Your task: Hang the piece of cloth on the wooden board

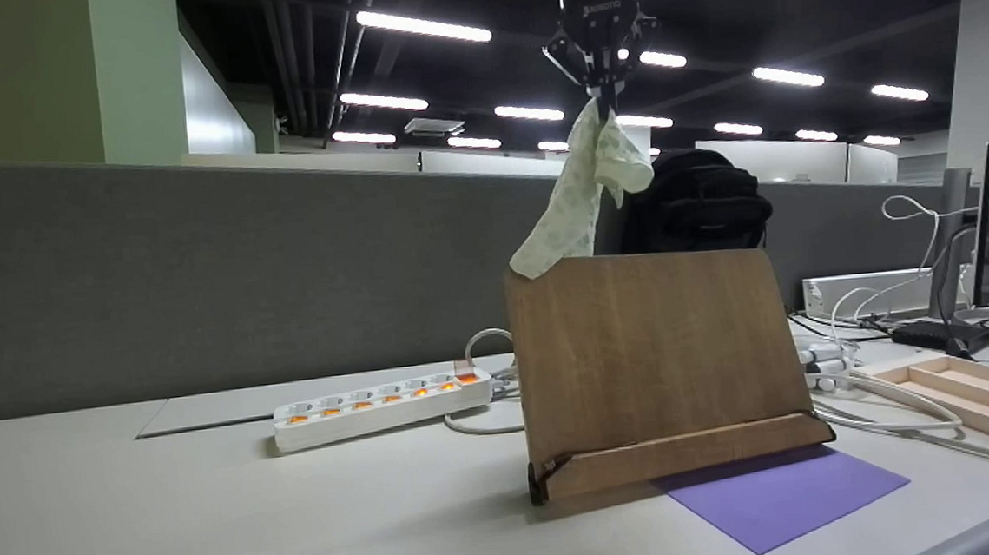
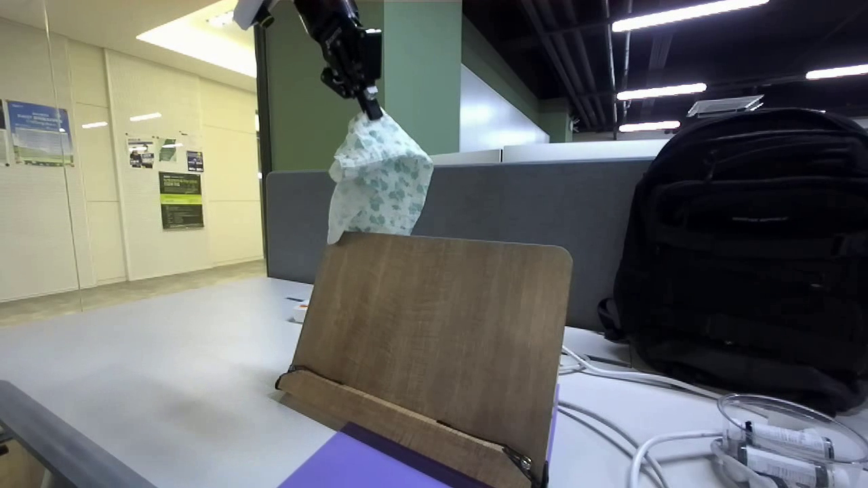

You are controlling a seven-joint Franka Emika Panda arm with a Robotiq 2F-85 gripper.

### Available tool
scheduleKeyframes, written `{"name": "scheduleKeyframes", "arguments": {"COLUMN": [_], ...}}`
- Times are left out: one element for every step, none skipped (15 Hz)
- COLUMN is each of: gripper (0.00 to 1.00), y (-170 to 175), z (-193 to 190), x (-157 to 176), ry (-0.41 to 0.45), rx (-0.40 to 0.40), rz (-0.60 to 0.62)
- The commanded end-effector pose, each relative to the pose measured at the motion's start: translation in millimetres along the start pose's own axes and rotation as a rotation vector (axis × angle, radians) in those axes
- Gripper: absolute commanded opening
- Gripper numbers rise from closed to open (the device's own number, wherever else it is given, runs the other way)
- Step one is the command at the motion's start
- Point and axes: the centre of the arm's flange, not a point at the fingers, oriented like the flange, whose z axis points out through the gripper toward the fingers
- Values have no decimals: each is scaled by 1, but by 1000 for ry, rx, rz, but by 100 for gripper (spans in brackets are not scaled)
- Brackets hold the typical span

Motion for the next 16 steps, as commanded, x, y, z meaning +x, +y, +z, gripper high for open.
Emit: {"name": "scheduleKeyframes", "arguments": {"gripper": [1, 1, 1, 1, 1, 1, 1, 1, 1, 1, 1, 1, 1, 1, 27, 28], "y": [6, 7, 8, 8, 8, 8, 7, 6, 6, 5, 5, 5, 5, 5, 4, 4], "z": [22, 30, 39, 47, 53, 58, 63, 66, 68, 71, 74, 78, 81, 83, 85, 86], "x": [-29, -32, -35, -37, -38, -38, -37, -35, -34, -32, -31, -31, -32, -34, -36, -38], "ry": [-28, -41, -54, -65, -73, -76, -77, -75, -75, -74, -77, -83, -90, -100, -107, -113], "rx": [-12, -17, -21, -22, -23, -20, -16, -11, -6, -5, -2, -2, -1, -1, -4, -7], "rz": [57, 62, 69, 74, 80, 85, 88, 94, 99, 104, 107, 106, 103, 97, 92, 79]}}
